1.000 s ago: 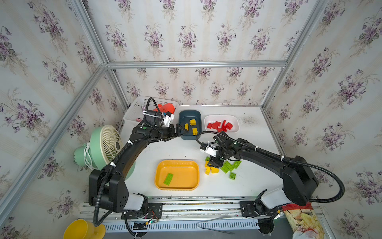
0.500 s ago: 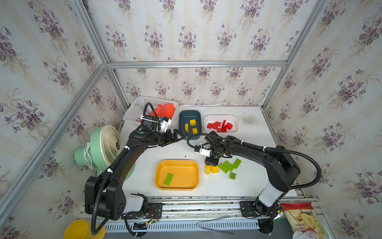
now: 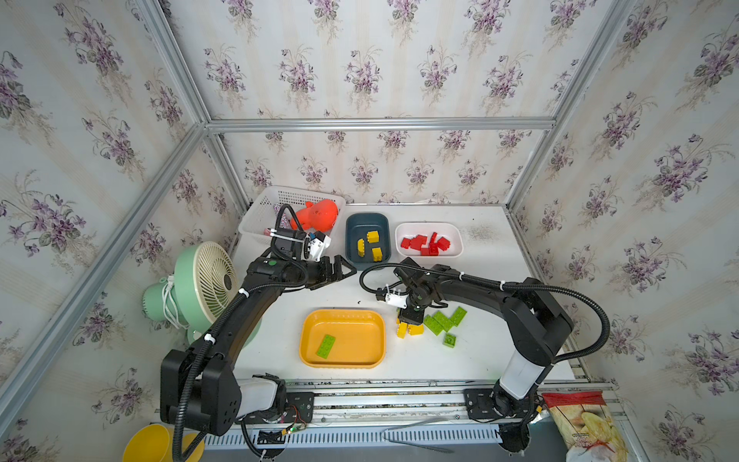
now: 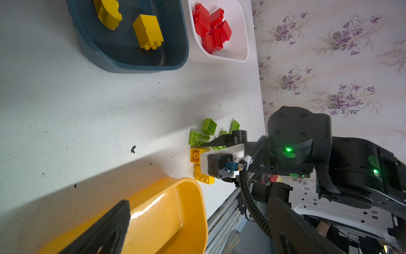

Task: Sort the legos into containers by color
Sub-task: Pick up the lego from the center of the table, then place the lego in the container.

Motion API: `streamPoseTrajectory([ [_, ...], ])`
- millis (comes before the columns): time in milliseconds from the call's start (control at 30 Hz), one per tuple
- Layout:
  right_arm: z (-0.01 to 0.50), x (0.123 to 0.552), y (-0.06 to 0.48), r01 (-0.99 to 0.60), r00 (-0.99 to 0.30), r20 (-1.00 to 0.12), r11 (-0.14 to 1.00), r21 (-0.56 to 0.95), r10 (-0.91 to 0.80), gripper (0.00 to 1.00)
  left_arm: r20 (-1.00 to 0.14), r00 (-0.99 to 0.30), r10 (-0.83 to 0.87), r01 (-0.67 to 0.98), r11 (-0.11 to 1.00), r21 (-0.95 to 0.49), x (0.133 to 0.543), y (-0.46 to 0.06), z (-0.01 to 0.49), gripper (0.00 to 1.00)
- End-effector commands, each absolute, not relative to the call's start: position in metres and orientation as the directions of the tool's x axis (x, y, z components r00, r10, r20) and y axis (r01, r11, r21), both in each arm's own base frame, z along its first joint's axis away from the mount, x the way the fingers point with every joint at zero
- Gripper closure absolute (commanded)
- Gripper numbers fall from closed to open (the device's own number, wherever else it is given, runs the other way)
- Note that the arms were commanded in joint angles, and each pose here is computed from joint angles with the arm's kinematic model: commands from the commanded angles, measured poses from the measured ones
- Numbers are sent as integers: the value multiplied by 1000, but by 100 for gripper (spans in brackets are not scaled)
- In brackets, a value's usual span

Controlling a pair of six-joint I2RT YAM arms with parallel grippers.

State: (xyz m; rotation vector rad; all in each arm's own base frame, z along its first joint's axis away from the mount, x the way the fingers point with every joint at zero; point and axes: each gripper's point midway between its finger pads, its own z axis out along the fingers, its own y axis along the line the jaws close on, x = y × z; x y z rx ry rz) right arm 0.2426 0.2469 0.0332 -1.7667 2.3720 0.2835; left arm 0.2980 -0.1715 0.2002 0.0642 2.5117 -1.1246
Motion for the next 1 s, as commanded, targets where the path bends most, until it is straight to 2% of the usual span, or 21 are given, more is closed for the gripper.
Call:
streamPoseTrajectory([
  [0,32,245,251,-962,-272,-244,270,43,-931,59,-367,-925,-102,214,658,-722,292,-174,203,1],
  [200,34,244,255,-961,-275,-251,272,47,-928,74,-369,-924,-98,223,645,-731,285,-174,205,1],
  [433,91,269,255,-934,-328,-385,357,-3,-863,79,-383,-919,-98,240,630,-738,283,-176,213,1],
  [700,151,356,281,-862,-417,-577,506,7,-702,79,-412,-907,-94,272,616,-740,289,-179,228,1],
  [967,135,450,310,-802,-467,-566,595,-53,-680,79,-495,-862,-111,326,626,-708,304,-177,249,1],
])
